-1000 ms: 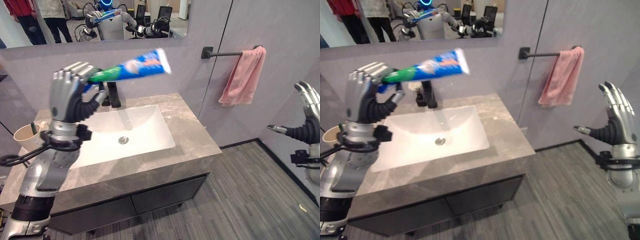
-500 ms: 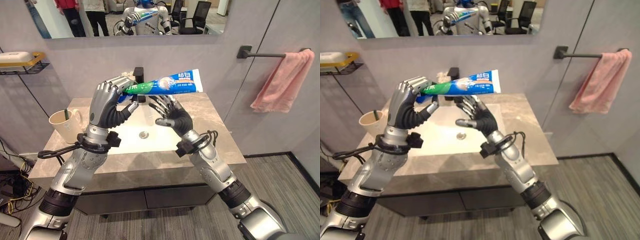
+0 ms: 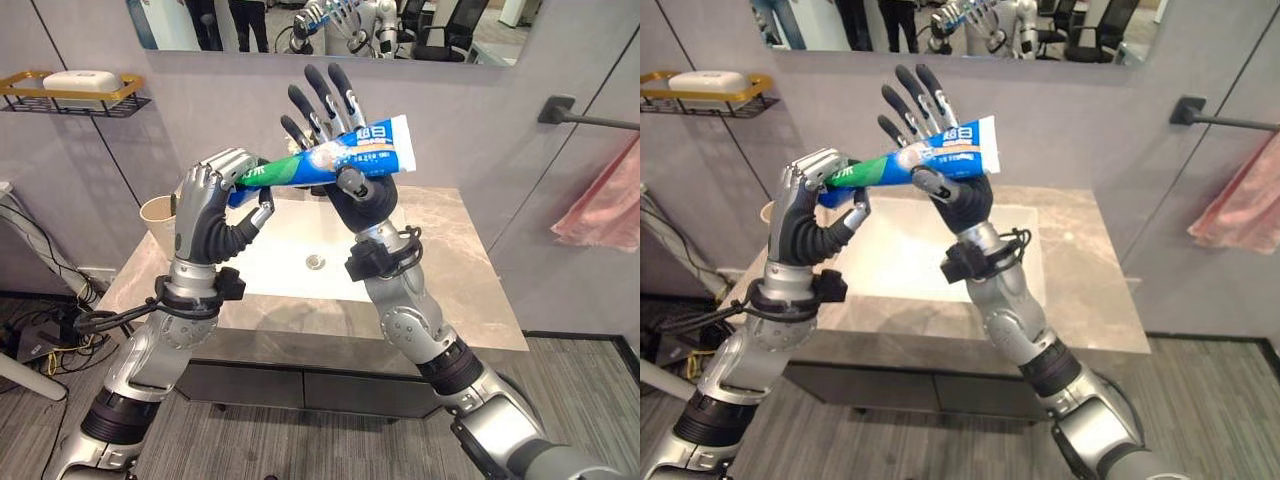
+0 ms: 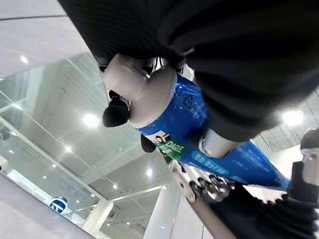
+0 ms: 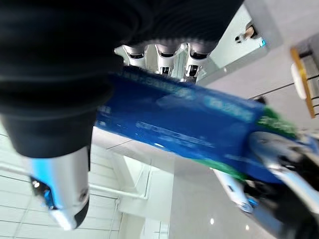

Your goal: Put brush and paste in cup on sink, flatten towel.

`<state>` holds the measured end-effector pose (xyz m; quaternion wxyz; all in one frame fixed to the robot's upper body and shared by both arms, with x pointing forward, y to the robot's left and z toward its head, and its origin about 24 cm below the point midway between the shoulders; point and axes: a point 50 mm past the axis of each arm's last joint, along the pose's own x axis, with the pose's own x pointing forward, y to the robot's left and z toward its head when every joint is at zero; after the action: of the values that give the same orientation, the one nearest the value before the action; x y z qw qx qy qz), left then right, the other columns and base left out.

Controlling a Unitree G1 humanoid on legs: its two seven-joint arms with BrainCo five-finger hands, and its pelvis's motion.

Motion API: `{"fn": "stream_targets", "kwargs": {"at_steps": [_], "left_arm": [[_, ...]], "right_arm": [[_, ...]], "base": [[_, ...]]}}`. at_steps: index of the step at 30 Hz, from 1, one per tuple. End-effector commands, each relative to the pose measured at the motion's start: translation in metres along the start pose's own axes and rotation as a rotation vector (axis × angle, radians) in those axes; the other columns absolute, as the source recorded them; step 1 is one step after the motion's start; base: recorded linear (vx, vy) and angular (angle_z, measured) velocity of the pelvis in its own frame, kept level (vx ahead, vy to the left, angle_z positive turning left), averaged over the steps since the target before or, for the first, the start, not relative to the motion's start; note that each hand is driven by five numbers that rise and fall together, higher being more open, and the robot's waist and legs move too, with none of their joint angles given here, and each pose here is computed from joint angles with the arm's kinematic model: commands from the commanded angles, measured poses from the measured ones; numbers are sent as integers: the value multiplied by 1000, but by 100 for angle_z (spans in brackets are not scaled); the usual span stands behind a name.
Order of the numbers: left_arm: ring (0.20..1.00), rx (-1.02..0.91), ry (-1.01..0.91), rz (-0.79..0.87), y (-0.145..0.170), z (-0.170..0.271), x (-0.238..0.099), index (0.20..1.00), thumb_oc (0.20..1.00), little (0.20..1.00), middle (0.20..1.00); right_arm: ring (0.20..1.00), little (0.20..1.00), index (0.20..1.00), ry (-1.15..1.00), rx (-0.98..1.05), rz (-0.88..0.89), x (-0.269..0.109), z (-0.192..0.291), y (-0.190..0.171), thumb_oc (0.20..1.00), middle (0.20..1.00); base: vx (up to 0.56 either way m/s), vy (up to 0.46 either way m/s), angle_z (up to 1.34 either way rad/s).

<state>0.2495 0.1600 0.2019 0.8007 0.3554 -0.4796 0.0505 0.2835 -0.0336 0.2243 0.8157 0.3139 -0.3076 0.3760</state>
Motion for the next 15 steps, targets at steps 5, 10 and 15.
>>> {"fn": "stream_targets", "kwargs": {"at_steps": [5,10,15], "left_arm": [[200,-46,-4,61,12,0,1,200,200,200,200],[200,-58,13,60,11,0,-1,200,200,200,200],[200,-67,34,54,10,-1,-6,200,200,200,200]], "right_arm": [[1000,1000,1000,-190,98,44,19,26,17,1000,1000],[200,200,200,-141,135,4,11,13,13,200,200],[200,200,200,-127,127,-49,6,8,7,200,200]], "base": [[0,0,0],[0,0,0],[0,0,0]]}}
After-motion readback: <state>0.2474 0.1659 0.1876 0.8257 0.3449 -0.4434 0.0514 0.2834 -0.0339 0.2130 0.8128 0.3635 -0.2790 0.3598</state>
